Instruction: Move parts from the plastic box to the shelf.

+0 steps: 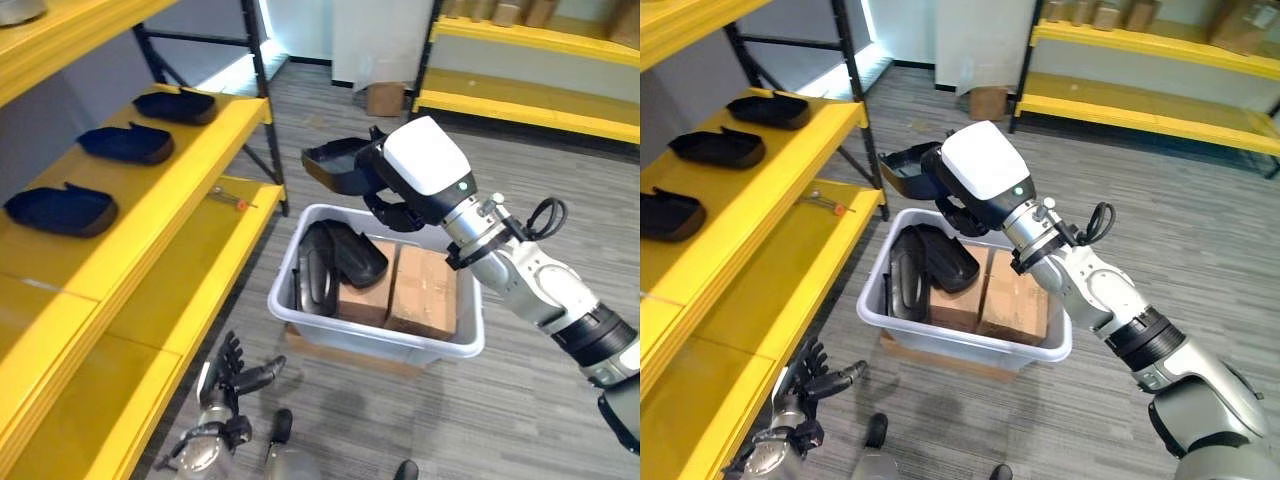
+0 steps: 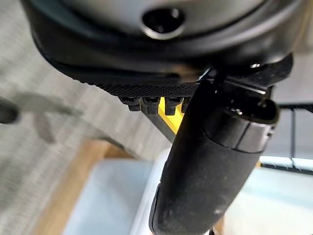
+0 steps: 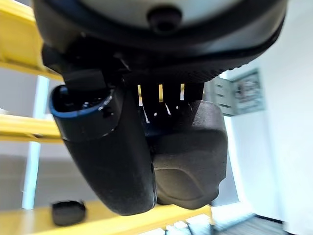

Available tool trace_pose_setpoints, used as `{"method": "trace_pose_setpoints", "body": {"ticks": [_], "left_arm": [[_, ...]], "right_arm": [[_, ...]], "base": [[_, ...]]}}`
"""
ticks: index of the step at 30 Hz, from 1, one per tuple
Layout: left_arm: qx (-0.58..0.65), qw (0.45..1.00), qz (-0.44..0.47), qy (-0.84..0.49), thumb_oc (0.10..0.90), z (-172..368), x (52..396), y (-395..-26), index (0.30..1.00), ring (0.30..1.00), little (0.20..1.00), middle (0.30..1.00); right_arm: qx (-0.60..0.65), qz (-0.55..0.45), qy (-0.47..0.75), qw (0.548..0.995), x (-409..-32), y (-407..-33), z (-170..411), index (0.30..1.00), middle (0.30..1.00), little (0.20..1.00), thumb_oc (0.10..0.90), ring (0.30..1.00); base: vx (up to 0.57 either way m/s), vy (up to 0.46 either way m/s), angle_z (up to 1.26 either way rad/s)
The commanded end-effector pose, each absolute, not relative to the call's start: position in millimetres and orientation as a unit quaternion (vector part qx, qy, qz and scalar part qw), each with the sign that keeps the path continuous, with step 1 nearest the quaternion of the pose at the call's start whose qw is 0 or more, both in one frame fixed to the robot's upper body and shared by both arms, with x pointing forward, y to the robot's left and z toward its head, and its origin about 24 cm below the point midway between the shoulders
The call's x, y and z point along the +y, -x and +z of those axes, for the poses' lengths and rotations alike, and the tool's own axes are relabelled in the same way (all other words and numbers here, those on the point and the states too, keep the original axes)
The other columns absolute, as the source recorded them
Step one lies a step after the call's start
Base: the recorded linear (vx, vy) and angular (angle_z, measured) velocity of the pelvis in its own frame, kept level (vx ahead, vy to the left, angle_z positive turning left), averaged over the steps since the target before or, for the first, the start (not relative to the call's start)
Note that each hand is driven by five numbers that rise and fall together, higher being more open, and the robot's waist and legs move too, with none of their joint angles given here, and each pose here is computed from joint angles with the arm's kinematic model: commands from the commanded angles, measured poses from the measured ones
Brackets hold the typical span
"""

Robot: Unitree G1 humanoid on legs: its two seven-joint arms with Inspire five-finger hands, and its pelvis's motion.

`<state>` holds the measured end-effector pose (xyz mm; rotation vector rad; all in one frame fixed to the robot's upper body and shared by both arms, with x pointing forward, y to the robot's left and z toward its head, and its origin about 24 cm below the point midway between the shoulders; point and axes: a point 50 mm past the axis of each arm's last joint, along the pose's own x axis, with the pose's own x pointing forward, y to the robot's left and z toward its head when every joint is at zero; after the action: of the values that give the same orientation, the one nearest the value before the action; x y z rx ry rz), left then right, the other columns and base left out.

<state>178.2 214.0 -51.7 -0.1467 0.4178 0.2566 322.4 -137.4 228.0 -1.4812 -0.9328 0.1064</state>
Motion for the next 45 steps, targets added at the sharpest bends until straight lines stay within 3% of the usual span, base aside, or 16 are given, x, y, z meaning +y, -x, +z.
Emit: {"method": "trace_pose_setpoints", "body": {"ticks": [1, 13, 21, 45], "left_arm": [[0.089, 0.991, 0.095, 0.020, 0.900, -5, 228, -216, 1.000, 1.000, 1.000, 1.000], [0.062, 0.995, 0.081, -0.004, 0.900, 7, 228, -220, 1.000, 1.000, 1.000, 1.000], [0.048, 0.992, 0.114, -0.007, 0.900, 13, 239, -219, 1.000, 1.000, 1.000, 1.000], [0.044, 0.987, 0.153, -0.023, 0.900, 16, 260, -204, 1.000, 1.000, 1.000, 1.000]], "right_arm": [[-0.557, -0.087, 0.582, 0.586, -120, -304, 306, 0.300, 0.300, 0.300, 0.400, 0.300], [-0.568, -0.134, 0.570, 0.579, -124, -298, 313, 0.300, 0.300, 0.300, 0.400, 0.300], [-0.592, -0.136, 0.548, 0.575, -100, -297, 319, 0.300, 0.300, 0.300, 0.400, 0.300], [-0.532, -0.016, 0.540, 0.653, -54, -324, 283, 0.300, 0.300, 0.300, 0.400, 0.300]], "base": [[0.00, -0.086, 1.73], [0.07, 0.091, 0.69], [0.07, 0.114, 0.36], [0.07, 0.121, 0.18]]}}
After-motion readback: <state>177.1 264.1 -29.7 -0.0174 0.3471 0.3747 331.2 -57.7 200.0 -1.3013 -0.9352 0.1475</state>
